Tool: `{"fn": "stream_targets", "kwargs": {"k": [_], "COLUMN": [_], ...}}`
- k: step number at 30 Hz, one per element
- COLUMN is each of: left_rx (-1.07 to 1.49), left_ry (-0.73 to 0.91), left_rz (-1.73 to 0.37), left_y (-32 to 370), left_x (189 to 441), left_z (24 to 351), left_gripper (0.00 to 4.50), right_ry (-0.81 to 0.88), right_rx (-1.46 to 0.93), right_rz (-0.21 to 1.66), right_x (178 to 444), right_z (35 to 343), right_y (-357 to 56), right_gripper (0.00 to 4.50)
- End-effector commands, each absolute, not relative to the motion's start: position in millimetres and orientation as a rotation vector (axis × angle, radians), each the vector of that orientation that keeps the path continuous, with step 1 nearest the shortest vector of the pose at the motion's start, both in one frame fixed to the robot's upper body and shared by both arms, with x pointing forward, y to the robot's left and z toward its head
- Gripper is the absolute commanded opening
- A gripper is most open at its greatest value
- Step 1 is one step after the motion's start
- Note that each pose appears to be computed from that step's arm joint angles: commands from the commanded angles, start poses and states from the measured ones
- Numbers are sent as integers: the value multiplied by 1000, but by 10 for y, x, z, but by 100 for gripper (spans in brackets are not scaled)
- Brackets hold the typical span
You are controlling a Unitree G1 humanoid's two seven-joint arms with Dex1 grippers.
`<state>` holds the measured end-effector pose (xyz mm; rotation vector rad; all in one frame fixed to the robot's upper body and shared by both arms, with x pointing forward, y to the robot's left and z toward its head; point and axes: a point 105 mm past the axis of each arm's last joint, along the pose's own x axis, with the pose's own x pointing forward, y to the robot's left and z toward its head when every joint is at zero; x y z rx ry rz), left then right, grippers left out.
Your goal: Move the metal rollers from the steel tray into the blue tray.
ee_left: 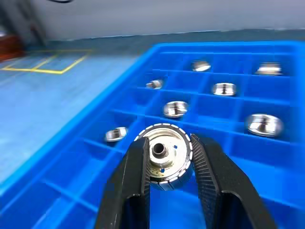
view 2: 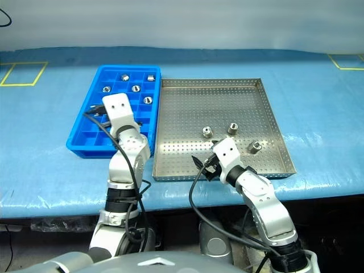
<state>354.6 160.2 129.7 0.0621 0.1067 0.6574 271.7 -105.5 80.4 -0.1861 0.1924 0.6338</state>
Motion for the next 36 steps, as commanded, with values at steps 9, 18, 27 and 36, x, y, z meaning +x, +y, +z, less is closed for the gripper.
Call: {"fn": "stream_targets", "kwargs": {"k": [9,18,27,36], "left_rx": [-53,-21,-58,-120], "left_ry": [82,189,283,197], "left_rz": [942,847,820,614], "left_y": [2083,2003,1921,1702], "left_x": [3154,3223,3206,3419], "left_z": [1272,1039,853,1008], "left_gripper": [98,98,98,395], "right_ry": [161,157,158,152], "right_rx": [-201,-209,-210,-201], "right_rz": [670,695,689,679], "right_x": [2742,2761,2756,2756], "right_z": [871,887,885,897], "right_y": [-1020,-987,-998,-1006], "right_gripper": [450,450,450,450]}}
